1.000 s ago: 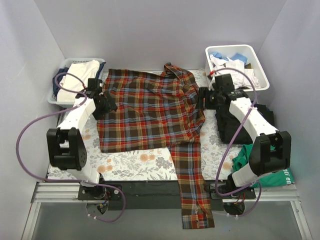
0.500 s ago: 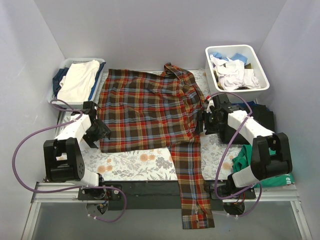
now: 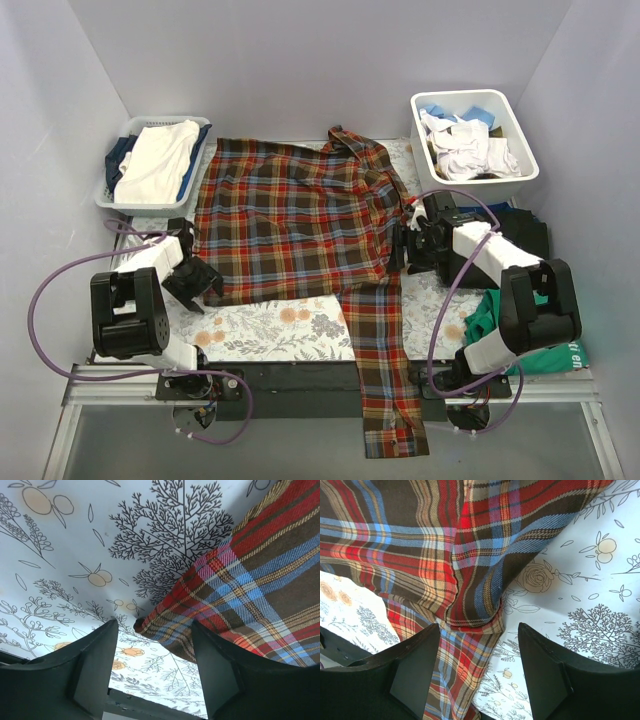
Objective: Fold and stack the long sleeve shirts
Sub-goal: Fold the shirt
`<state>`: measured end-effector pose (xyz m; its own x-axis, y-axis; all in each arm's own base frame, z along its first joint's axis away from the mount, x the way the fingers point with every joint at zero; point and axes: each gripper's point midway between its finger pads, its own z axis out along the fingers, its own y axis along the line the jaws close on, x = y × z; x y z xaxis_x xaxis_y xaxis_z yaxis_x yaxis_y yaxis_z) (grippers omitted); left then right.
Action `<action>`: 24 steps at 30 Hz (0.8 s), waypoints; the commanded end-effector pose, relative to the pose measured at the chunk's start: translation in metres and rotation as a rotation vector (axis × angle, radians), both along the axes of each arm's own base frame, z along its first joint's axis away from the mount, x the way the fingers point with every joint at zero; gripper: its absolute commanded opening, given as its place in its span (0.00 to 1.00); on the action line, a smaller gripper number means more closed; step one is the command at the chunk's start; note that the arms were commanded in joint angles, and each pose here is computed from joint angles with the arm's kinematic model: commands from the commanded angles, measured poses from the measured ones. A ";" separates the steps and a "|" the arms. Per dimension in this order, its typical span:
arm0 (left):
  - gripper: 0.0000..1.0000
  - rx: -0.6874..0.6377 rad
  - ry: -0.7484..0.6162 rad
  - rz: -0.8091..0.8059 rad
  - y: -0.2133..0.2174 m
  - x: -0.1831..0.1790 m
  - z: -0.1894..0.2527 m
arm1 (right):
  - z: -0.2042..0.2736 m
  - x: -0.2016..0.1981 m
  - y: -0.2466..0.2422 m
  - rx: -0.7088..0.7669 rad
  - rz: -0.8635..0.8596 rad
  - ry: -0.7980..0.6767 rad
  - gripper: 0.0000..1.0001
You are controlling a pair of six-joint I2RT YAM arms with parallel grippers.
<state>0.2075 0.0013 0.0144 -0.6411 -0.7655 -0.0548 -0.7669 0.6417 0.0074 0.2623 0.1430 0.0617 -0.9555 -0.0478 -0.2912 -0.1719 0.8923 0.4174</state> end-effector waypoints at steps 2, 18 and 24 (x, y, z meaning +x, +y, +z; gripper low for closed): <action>0.57 -0.035 -0.048 0.046 -0.006 0.017 -0.019 | -0.011 -0.003 0.006 0.021 0.028 0.024 0.72; 0.75 0.150 -0.062 0.084 0.027 0.018 0.004 | -0.023 -0.008 0.019 0.010 0.071 0.071 0.72; 0.39 0.064 -0.134 0.098 0.013 0.033 -0.012 | -0.024 -0.012 0.016 -0.006 0.070 0.069 0.61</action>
